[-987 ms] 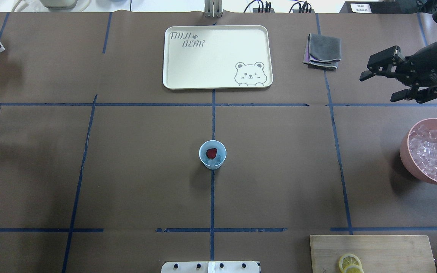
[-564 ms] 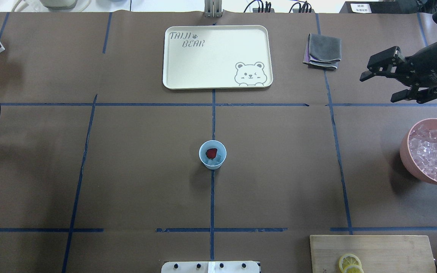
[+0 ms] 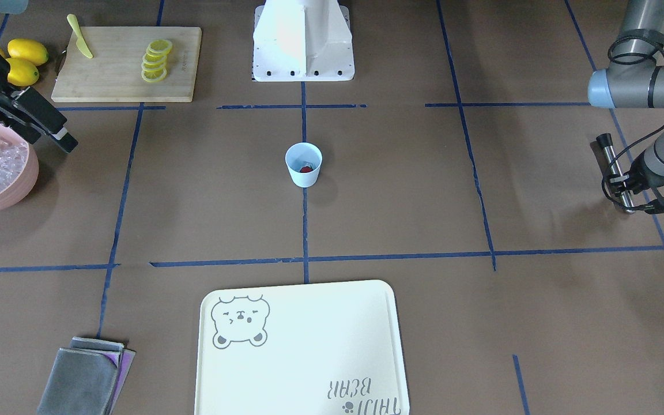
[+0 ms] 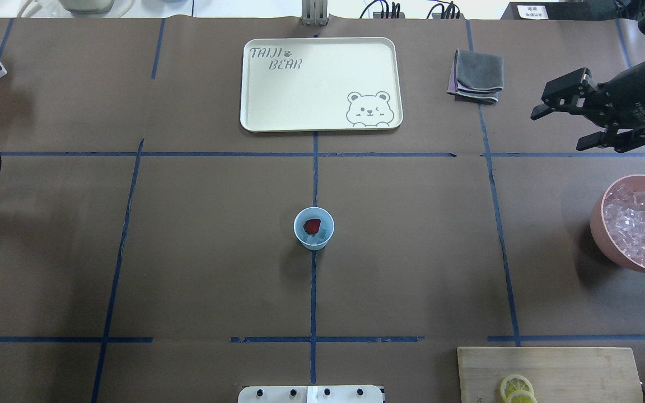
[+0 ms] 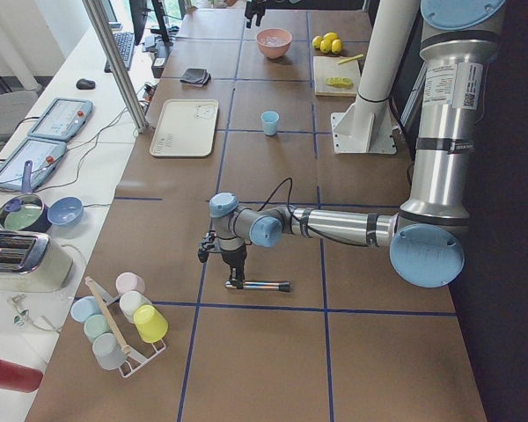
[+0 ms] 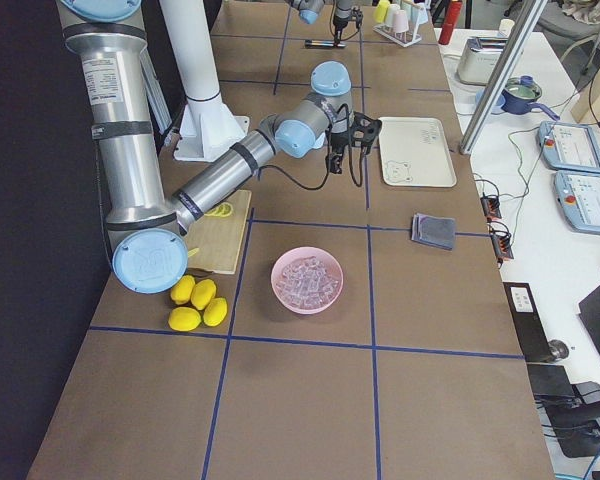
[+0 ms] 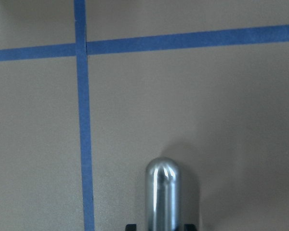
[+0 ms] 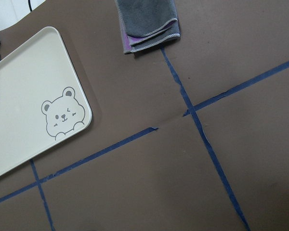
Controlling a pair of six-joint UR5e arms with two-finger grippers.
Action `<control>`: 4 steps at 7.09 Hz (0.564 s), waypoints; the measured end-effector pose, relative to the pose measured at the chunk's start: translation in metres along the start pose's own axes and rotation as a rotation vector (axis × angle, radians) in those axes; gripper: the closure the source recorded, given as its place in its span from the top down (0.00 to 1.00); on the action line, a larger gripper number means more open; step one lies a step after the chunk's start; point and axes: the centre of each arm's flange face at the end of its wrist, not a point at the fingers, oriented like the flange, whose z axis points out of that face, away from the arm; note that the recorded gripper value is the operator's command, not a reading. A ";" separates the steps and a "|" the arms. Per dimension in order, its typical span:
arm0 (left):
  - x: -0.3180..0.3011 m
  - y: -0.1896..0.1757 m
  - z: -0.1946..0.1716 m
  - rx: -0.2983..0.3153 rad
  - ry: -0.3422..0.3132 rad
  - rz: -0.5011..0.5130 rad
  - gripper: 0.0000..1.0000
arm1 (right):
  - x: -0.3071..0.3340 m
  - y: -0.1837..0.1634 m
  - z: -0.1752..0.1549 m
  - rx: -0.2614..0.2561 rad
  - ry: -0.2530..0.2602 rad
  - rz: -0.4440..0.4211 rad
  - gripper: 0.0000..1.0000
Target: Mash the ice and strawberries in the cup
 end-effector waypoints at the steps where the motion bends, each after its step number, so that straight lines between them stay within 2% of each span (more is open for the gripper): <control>1: 0.001 0.000 -0.001 0.004 0.002 0.001 0.69 | 0.000 0.000 0.000 0.000 0.000 0.000 1.00; 4: 0.010 0.000 -0.020 0.036 0.022 0.016 0.70 | 0.003 0.000 0.001 0.000 0.004 0.003 1.00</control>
